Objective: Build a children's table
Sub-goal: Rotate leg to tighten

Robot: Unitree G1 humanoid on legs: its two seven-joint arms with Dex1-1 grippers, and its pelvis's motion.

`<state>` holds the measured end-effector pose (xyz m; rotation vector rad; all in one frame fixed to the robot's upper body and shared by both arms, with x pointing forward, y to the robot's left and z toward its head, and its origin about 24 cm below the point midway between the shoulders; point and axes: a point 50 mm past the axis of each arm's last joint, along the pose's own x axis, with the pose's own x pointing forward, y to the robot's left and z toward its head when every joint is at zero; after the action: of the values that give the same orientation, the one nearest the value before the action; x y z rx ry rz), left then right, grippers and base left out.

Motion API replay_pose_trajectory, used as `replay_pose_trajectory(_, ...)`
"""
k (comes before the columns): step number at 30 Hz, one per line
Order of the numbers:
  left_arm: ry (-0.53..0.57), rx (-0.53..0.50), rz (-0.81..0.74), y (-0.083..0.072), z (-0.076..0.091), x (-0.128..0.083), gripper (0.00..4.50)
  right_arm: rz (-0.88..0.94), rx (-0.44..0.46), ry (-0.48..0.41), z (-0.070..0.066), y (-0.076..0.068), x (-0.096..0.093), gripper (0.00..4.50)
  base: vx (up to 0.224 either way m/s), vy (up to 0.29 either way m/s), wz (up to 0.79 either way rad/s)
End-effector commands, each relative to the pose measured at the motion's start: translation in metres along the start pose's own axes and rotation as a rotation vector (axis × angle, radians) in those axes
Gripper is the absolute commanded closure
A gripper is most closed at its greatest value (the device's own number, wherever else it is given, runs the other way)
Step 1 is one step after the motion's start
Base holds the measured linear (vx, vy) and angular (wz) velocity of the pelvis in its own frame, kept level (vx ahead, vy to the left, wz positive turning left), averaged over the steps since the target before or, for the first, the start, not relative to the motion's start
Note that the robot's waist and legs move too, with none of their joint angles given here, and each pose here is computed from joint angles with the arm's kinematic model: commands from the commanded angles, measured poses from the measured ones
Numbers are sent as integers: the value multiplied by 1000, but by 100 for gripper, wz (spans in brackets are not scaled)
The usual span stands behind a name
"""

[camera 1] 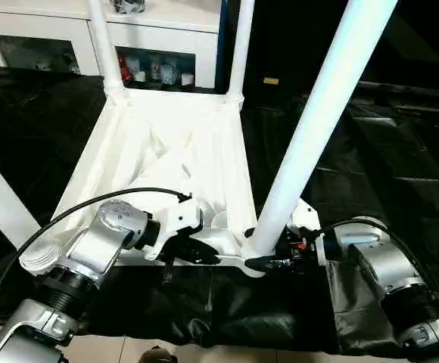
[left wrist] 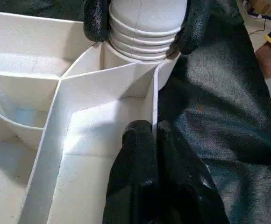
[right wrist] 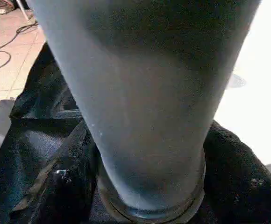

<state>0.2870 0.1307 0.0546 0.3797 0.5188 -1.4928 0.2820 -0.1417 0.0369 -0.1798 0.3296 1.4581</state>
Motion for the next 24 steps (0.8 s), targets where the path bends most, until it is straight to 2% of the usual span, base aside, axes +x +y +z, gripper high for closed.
replay_pose_trajectory(1,-37,18,71,6,7,2,450,38,30,3,-9,8,9,182,0,0,0)
replay_pose_trajectory(7,-54,-18,189,13,8,4,450,-84,54,-22,-13,2,10,183,0,0,0)
replay_pose_trajectory(12,-102,-87,413,27,20,18,450,-463,129,-63,-18,-22,22,184,0,0,0)
replay_pose_trajectory(13,-102,-87,415,27,20,18,450,-467,130,-64,-18,-22,22,184,0,0,0)
replay_pose_trajectory(14,-118,-101,459,29,25,25,450,-557,166,-79,-20,-26,29,184,0,0,0)
replay_pose_trajectory(16,-130,-117,497,30,30,33,450,-623,208,-89,-20,-28,39,184,0,0,0)
replay_pose_trajectory(18,-137,-126,521,30,34,42,450,-624,234,-117,-16,-25,57,184,0,0,0)
replay_pose_trajectory(19,-142,-125,532,30,38,47,450,-591,216,-145,-9,-21,71,184,0,0,0)
replay_pose_trajectory(20,-143,-122,529,30,39,49,450,-583,209,-152,-7,-20,74,128,0,0,0)
replay_pose_trajectory(22,-146,-110,514,27,41,53,450,-562,190,-179,-1,-17,84,114,0,0,0)
replay_pose_trajectory(24,-150,-101,499,26,43,54,450,-557,190,-192,1,-17,85,95,0,0,0)
